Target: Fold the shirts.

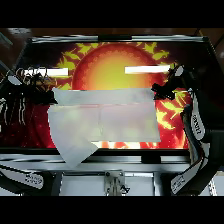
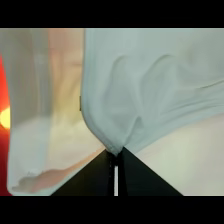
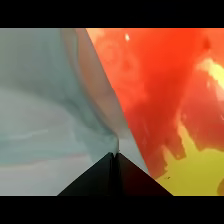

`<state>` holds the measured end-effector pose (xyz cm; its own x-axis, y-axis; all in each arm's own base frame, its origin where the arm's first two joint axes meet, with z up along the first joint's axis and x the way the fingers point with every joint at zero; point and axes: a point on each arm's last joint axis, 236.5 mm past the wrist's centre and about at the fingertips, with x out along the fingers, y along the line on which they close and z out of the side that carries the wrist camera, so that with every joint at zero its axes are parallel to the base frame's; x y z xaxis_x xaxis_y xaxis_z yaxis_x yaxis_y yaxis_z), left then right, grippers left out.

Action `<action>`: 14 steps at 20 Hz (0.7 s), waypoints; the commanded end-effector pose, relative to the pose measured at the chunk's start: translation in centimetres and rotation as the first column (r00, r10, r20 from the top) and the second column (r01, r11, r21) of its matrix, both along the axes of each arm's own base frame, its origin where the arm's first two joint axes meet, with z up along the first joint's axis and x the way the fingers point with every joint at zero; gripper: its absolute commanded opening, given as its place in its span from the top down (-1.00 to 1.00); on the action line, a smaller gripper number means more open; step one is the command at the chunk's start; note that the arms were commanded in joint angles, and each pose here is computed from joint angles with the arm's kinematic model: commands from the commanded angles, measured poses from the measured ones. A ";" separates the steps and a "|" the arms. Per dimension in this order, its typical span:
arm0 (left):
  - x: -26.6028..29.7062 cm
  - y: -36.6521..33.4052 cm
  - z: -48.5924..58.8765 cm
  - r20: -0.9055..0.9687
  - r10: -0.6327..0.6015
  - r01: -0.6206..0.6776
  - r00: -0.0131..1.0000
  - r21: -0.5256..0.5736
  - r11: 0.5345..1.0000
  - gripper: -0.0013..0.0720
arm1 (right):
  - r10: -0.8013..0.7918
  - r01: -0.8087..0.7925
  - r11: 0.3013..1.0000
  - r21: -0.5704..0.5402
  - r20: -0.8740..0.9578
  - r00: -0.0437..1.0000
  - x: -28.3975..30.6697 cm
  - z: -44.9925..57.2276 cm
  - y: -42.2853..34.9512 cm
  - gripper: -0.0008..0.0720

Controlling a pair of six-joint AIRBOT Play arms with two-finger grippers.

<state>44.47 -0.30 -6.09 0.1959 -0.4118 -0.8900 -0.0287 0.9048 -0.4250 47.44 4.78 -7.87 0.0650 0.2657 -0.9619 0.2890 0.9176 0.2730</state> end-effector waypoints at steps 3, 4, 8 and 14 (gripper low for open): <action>-0.4 -0.1 -0.1 -0.014 -0.012 0.012 1.000 -0.004 1.000 0.89 | 0.047 -0.047 0.999 0.009 -0.098 0.994 -2.5 0.0 0.7 0.83; -0.4 -0.1 -0.1 -0.014 -0.012 0.012 1.000 -0.004 1.000 0.89 | 0.048 -0.047 0.999 0.009 -0.103 0.994 -2.6 0.0 0.7 0.83; -0.9 0.5 -0.4 -0.031 -0.027 0.028 0.999 0.027 0.999 0.89 | 0.039 -0.039 0.999 0.009 -0.105 0.994 -2.6 0.0 0.6 0.83; -0.5 0.7 -0.4 -0.014 -0.021 0.021 1.000 0.034 0.999 0.89 | 0.008 -0.007 1.000 0.010 -0.120 0.993 -2.7 -0.1 1.0 0.83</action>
<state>43.75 0.08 -6.45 0.1638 -0.3944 -0.9042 -0.0168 0.9154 -0.4023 44.88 5.60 -7.84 -0.0440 0.2735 -0.9609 0.3005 0.9209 0.2483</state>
